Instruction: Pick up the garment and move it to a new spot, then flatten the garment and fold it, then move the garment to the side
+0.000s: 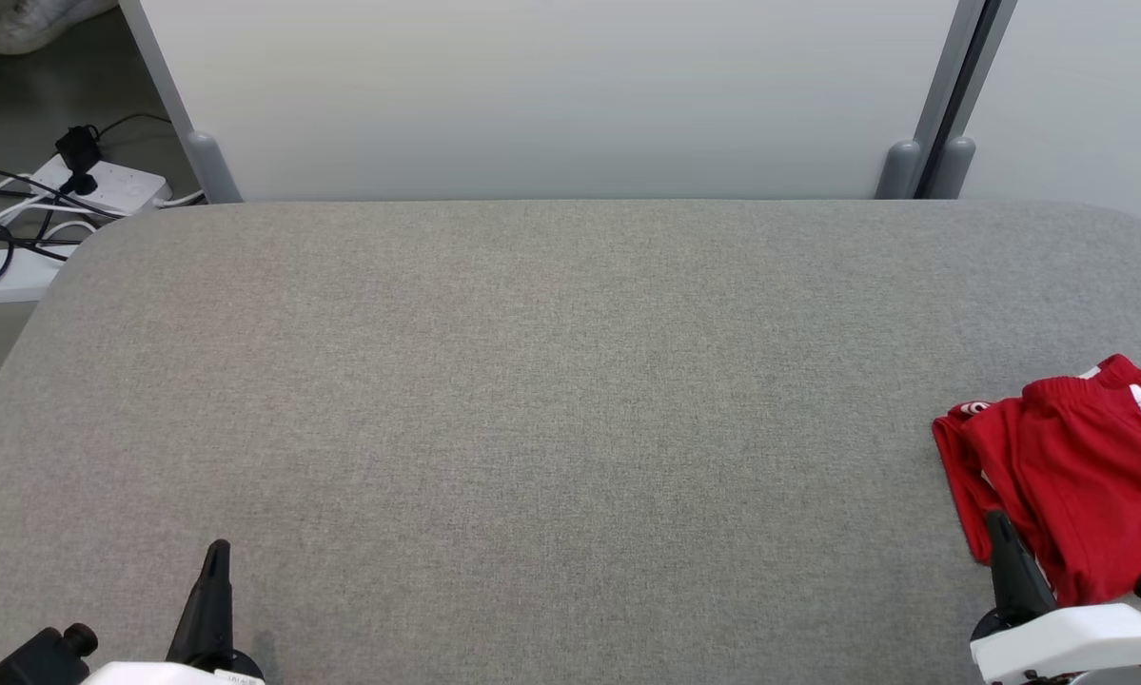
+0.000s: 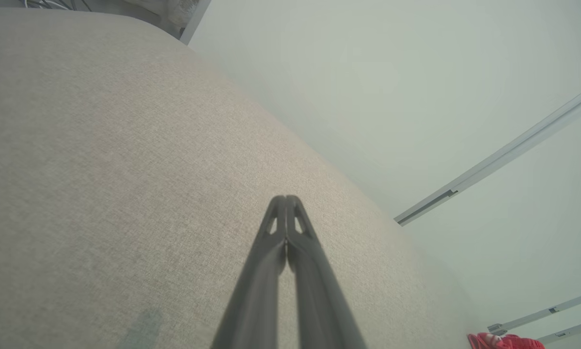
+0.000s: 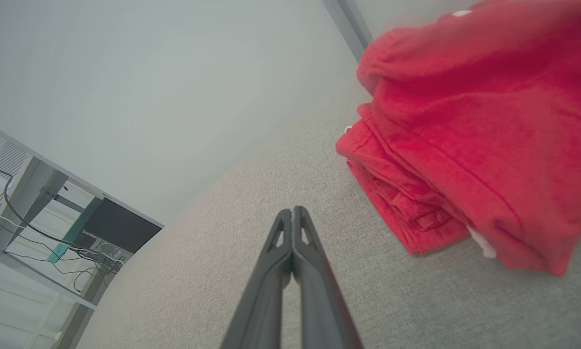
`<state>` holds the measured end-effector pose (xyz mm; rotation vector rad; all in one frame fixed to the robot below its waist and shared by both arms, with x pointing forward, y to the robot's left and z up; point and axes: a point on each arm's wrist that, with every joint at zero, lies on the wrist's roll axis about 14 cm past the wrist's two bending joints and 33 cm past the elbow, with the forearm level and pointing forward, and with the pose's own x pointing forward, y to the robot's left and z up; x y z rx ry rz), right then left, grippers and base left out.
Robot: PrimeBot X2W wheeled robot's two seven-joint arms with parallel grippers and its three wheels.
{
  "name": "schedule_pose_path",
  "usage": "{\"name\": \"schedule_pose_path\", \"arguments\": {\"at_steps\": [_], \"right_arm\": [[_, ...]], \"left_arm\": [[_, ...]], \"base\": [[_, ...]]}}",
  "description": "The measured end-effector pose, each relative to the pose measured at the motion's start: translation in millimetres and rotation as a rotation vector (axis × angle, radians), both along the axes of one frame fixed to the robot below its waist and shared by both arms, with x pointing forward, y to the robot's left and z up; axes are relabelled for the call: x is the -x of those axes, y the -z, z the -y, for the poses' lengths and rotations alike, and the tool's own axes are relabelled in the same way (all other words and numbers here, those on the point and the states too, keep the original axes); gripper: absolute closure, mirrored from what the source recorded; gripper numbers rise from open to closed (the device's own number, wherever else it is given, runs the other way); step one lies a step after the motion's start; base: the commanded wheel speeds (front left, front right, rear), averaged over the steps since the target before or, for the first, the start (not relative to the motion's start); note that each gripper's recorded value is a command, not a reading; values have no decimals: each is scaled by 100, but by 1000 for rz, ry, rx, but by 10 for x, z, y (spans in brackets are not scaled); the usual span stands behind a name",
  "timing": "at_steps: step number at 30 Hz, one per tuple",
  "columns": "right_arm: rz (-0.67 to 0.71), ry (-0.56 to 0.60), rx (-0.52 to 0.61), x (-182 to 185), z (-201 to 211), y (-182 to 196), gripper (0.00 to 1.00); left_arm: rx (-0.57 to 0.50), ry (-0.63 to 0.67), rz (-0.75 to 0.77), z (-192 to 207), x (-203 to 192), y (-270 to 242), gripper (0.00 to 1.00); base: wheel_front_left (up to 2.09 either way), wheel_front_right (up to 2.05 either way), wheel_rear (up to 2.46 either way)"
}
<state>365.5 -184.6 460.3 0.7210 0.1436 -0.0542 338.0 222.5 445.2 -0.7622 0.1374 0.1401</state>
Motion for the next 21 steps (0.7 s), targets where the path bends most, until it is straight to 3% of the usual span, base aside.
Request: {"name": "schedule_pose_path", "arguments": {"at_steps": [21], "right_arm": [[-3,47,-241,-4,52,-7,100]], "left_arm": [[224,-24,14,70,-82,-41,100]], "base": [[0,0,0]]}}
